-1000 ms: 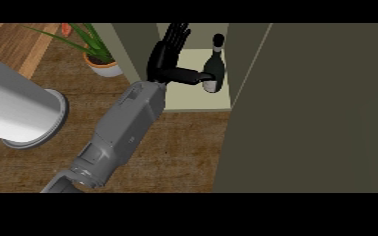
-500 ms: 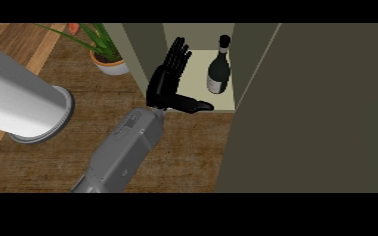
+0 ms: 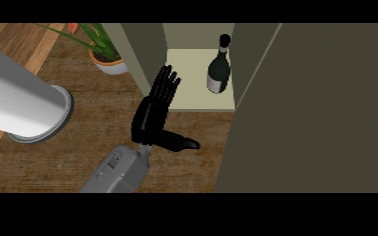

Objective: Pick up the wine, place it into the cabinet and close the cabinet

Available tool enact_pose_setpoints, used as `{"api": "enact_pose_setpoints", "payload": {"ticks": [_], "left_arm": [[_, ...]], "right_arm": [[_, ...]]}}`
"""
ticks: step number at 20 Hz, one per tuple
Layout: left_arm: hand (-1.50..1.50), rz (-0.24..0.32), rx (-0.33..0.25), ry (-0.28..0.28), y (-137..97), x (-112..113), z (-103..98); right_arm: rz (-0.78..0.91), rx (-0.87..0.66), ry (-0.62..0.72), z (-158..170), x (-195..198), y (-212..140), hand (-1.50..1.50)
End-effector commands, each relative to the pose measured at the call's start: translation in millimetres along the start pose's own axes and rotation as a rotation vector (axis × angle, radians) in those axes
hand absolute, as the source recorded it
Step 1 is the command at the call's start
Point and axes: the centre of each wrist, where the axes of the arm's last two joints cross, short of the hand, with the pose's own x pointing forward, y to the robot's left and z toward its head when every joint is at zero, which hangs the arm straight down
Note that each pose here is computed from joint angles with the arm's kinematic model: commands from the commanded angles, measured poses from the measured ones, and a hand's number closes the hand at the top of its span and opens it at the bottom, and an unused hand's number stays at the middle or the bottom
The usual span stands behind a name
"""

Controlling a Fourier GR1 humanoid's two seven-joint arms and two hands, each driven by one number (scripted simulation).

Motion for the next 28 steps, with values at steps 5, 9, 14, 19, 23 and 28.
{"api": "enact_pose_setpoints", "payload": {"ticks": [5, 9, 14, 19, 23, 28], "left_arm": [[-1.50, 0.057, 0.017, -0.029, 24, 31, 54], [-1.50, 0.042, 0.048, -0.051, 52, 35, 83], [-1.50, -0.006, 0.050, -0.085, 76, 51, 89], [-1.50, -0.032, 0.096, -0.127, 95, 63, 99], [-1.50, -0.066, 0.096, -0.137, 120, 83, 104], [-1.50, -0.084, 0.121, -0.134, 140, 107, 110]], "right_arm": [[-0.085, 0.109, -0.015, 8, 45, -3, -1.50], [-0.084, 0.171, -0.016, 12, 53, -1, -1.50], [-0.128, 0.350, 0.023, 12, 44, 3, -1.50], [-0.142, 0.544, 0.012, 16, 40, 6, 1.50], [-0.164, 0.567, -0.003, 16, 53, 8, 1.50], [-0.171, 0.539, -0.039, 18, 46, 18, 1.50]]}}
